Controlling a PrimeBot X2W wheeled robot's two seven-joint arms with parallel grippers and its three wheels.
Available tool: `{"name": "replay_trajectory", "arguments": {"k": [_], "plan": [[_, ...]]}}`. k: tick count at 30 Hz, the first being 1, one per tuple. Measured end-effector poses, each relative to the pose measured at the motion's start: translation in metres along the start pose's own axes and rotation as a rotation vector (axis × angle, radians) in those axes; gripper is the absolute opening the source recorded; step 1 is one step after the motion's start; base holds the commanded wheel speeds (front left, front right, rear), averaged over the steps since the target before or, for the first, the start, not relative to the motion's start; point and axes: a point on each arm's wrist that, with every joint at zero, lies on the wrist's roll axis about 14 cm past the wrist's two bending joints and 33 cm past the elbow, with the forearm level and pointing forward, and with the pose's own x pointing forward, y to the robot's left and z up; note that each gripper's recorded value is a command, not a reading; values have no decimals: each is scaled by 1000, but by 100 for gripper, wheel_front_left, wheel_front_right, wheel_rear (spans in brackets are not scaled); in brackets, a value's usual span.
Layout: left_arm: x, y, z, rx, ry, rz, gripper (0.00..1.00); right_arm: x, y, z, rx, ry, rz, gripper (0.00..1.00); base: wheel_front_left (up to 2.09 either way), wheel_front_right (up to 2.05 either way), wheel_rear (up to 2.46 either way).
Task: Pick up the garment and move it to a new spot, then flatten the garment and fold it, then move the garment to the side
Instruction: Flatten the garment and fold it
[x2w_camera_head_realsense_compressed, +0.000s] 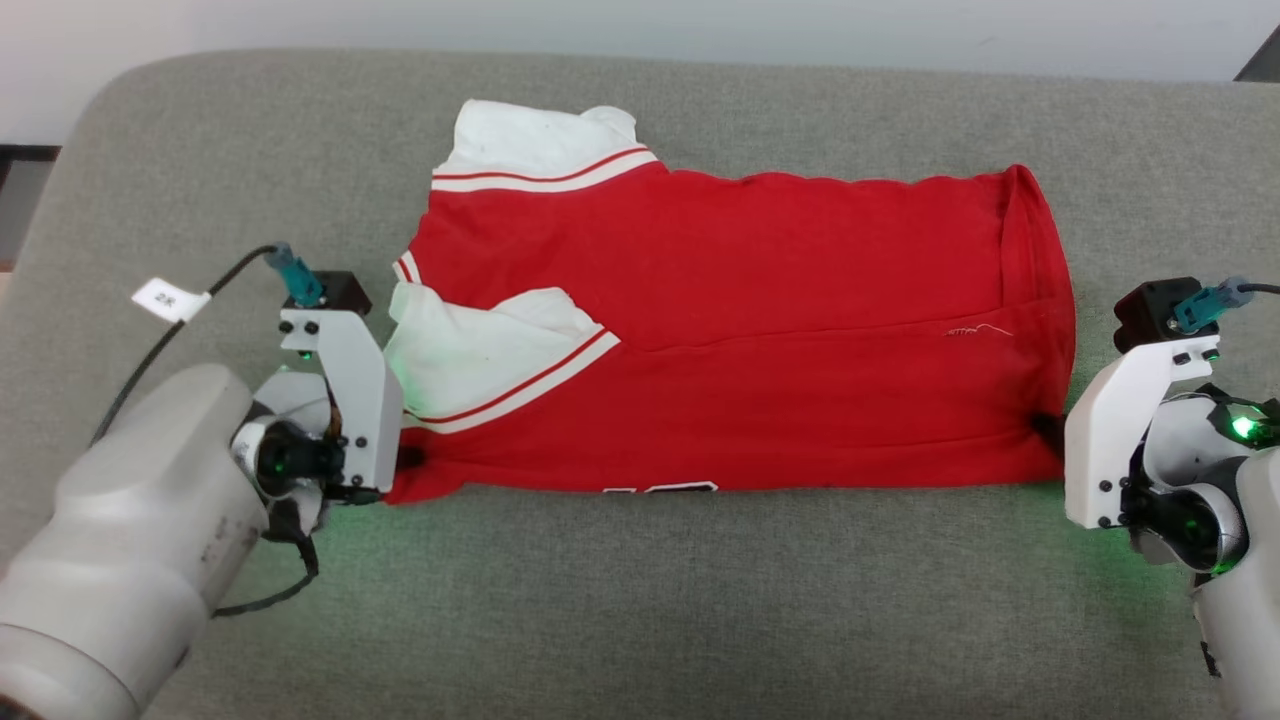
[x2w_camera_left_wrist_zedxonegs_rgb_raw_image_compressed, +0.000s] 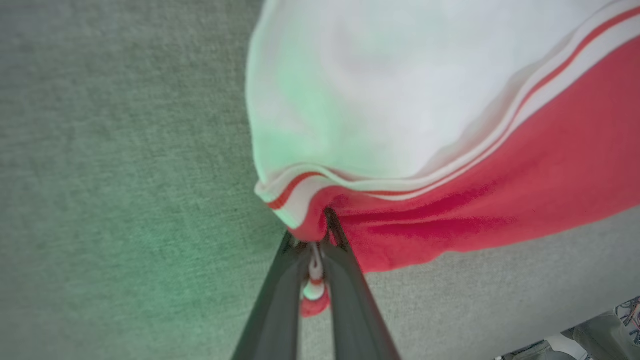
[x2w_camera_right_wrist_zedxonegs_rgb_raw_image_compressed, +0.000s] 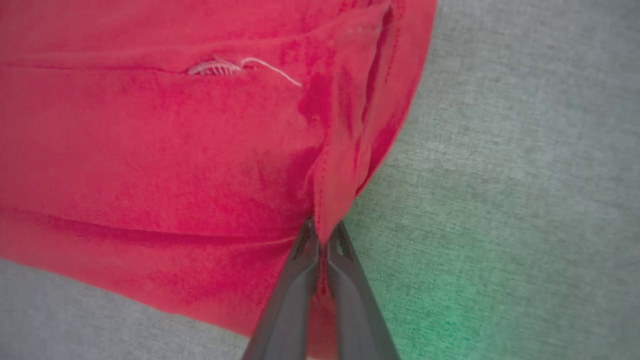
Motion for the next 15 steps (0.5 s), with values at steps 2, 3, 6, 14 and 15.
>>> {"name": "replay_trajectory", "arguments": {"k": [2,3,6,14,15], "plan": [[-4,1,3,8,-11,6,0,-4,-1,3,-6,-6,-4,0,0,0,0],[-7,2,4,9,-11,9,0,-6,-2,4,-8,-8,-4,0,0,0,0],[-16,7,7,21,-23,31,0,-14,-5,5,-22,-4,-10,0,0,0,0],[-42,5,8,81,-47,64,0,-41,1,3,-70,5,7,0,0,0,0],[-44,5,6,85,-42,66,0,-44,2,1,-74,8,11,0,0,0,0]]}}
